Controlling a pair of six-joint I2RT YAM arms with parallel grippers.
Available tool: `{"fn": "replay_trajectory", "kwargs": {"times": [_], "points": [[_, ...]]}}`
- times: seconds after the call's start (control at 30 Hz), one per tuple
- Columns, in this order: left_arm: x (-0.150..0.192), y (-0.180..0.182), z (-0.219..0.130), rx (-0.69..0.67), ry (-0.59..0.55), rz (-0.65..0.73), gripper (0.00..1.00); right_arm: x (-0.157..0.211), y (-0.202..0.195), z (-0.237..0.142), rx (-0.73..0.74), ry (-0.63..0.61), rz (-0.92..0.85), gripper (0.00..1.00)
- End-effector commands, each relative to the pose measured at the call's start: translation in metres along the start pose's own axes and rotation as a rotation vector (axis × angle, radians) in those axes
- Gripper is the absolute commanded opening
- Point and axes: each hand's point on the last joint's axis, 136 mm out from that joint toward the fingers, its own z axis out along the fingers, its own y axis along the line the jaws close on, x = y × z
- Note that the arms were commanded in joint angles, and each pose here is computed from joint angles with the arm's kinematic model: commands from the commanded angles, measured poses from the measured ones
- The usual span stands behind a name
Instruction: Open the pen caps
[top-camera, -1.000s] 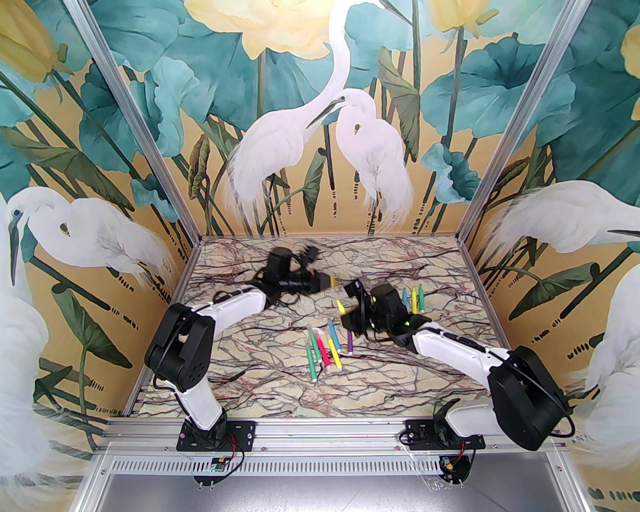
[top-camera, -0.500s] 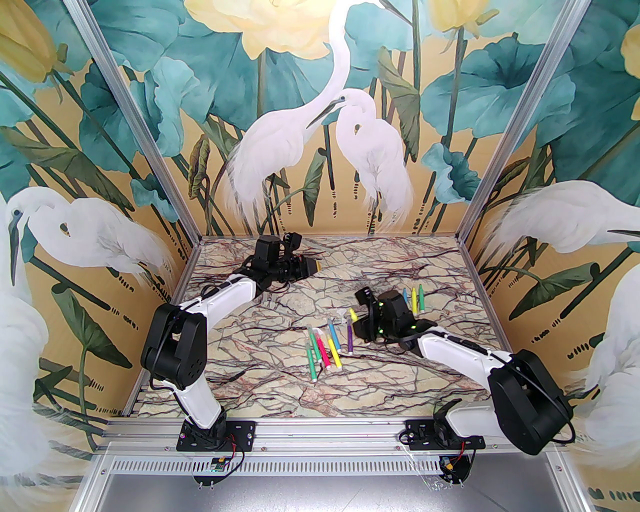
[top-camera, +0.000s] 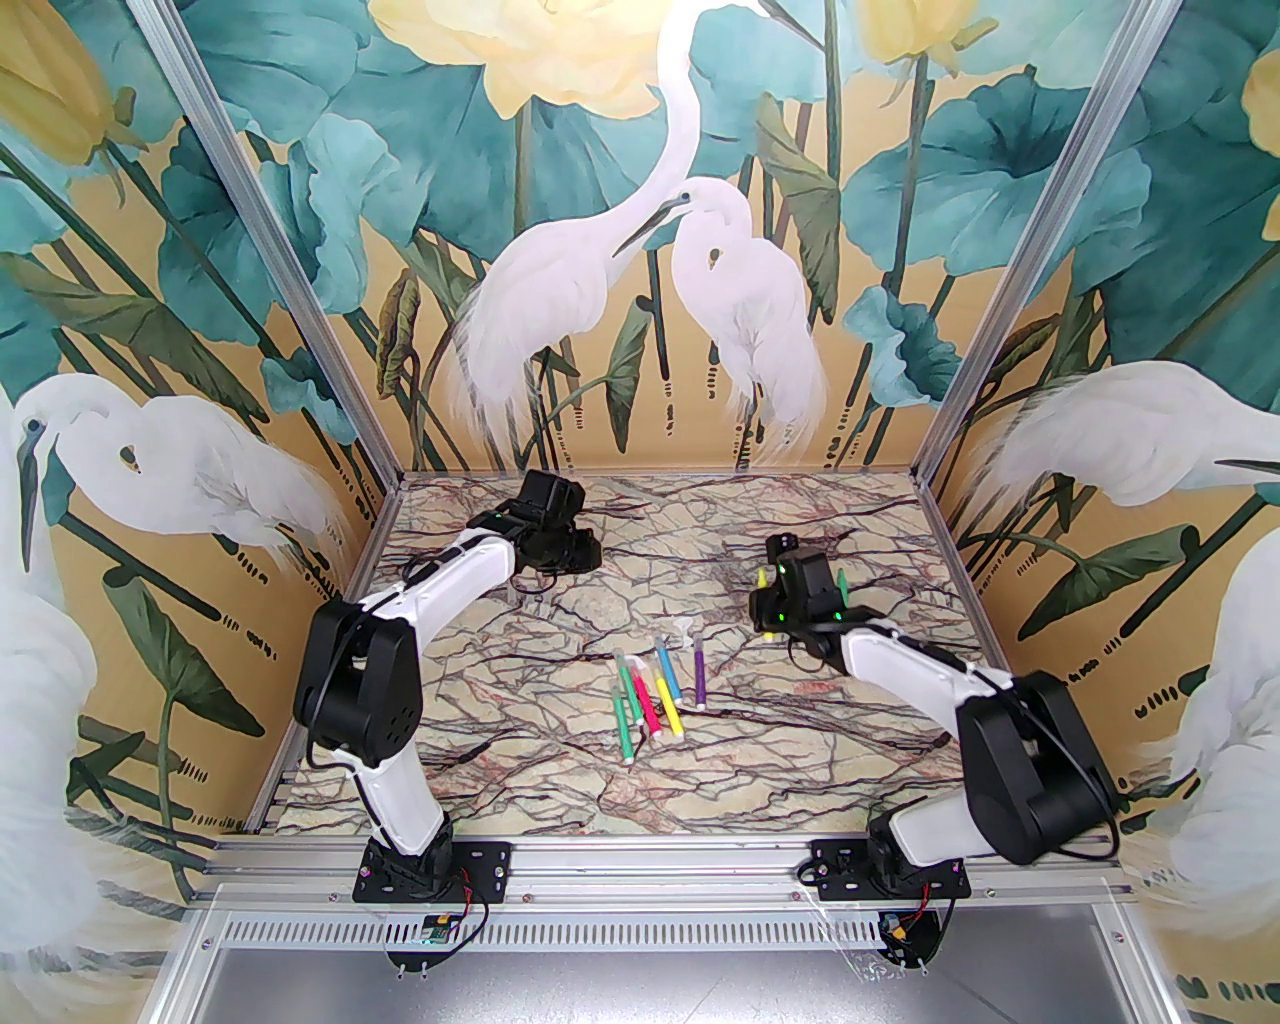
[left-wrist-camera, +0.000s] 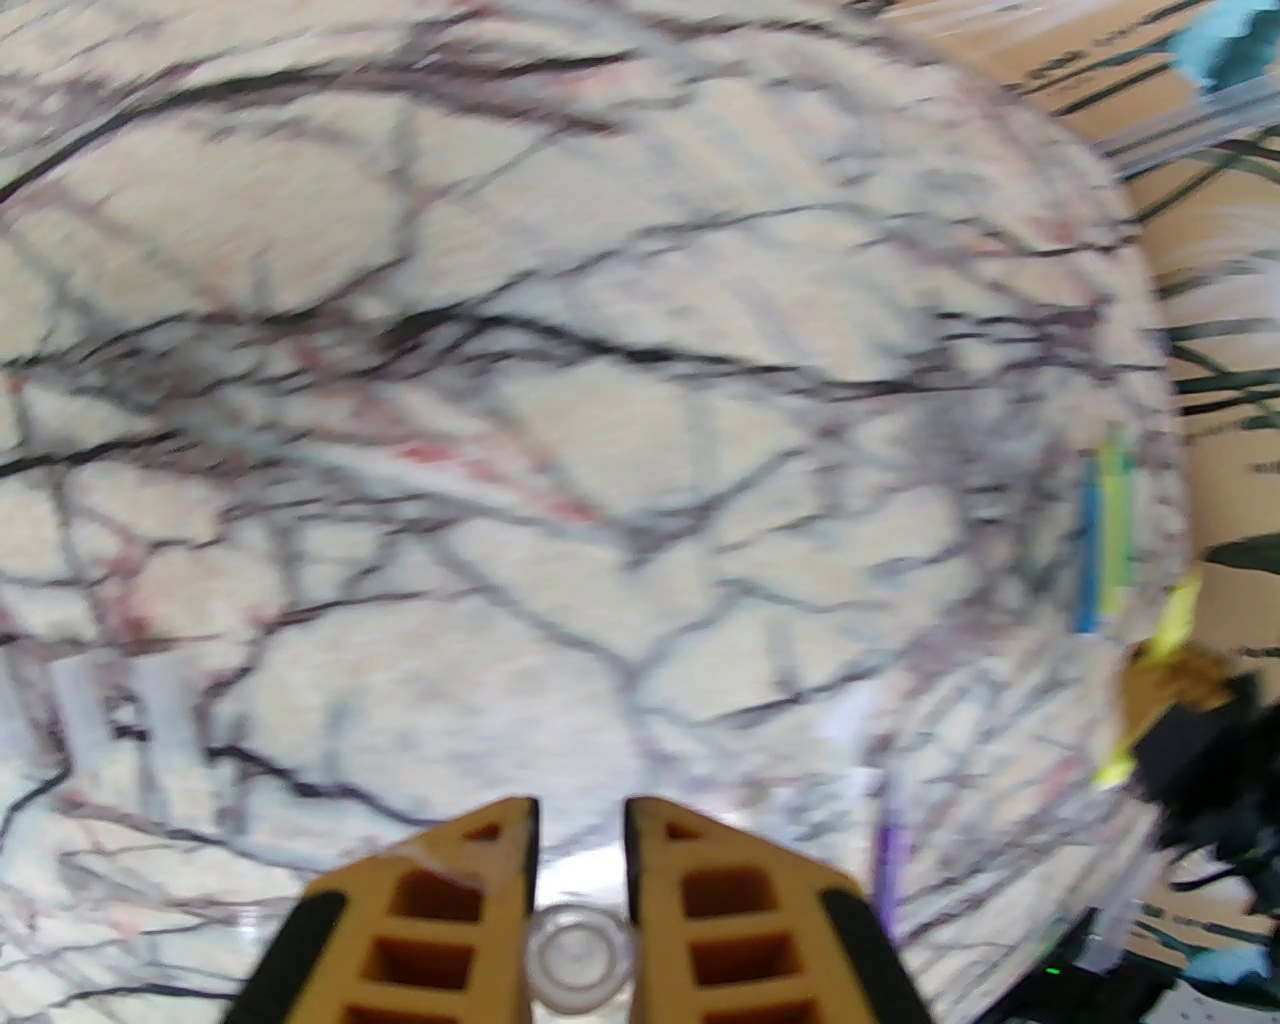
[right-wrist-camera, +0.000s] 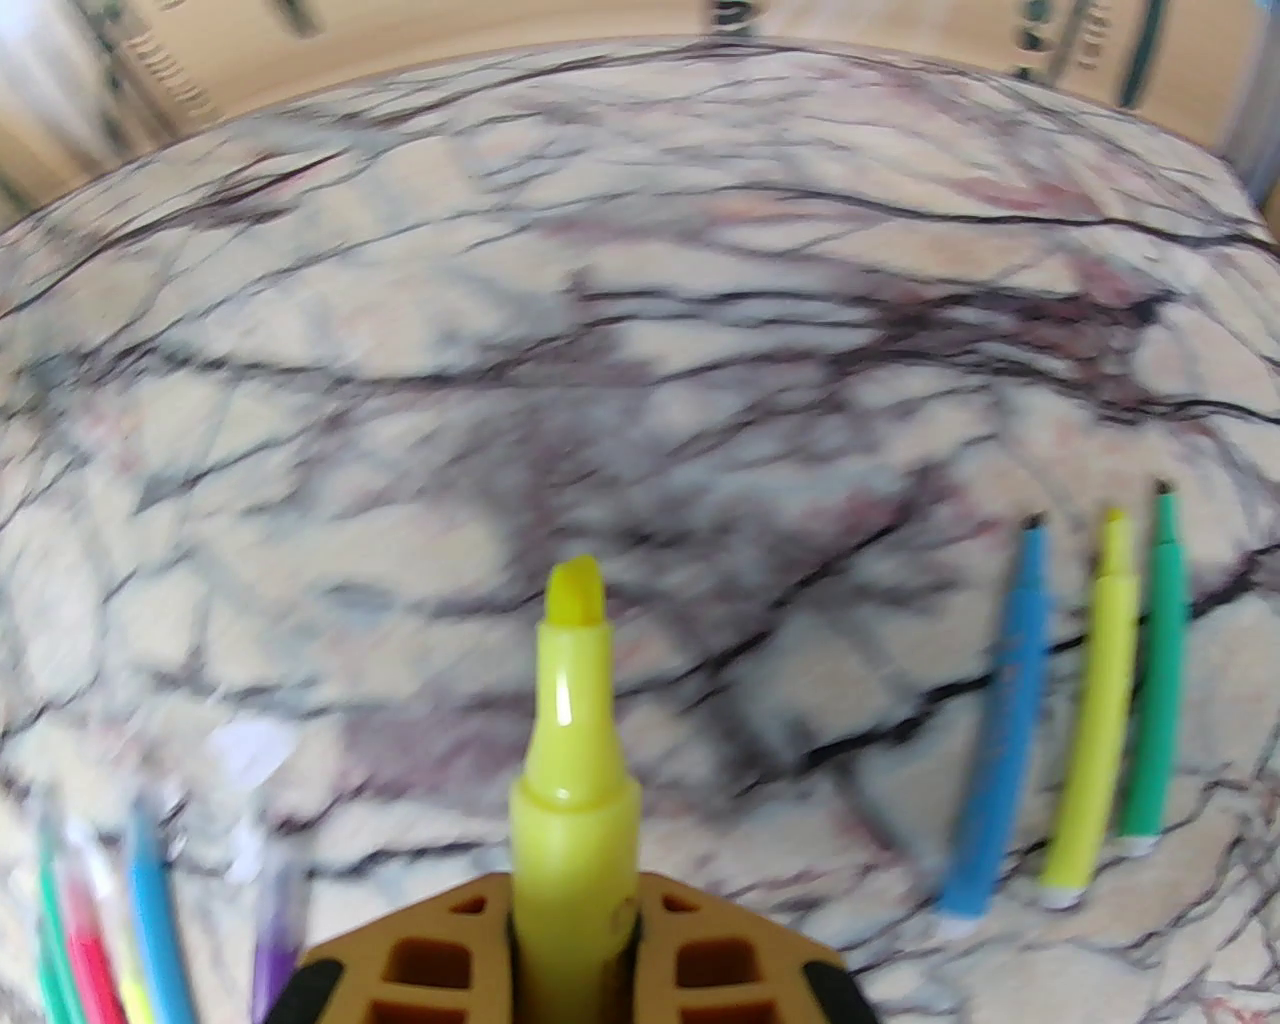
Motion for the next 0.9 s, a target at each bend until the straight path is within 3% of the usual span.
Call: {"fn": "replay_trajectory", "kwargs": {"times": [0.0,0.87], "points": [[0.013,0.029,0.009,-0.137,0.063,0.029,0.0,-0.003,-0.028,0.01,0.151,0.022,0.06,0.0],[0.029,0.079,0.058,-0.334,0.174,0.057,0.0,0.006,-0.078,0.058,0.345,0.147,0.164,0.0]]}}
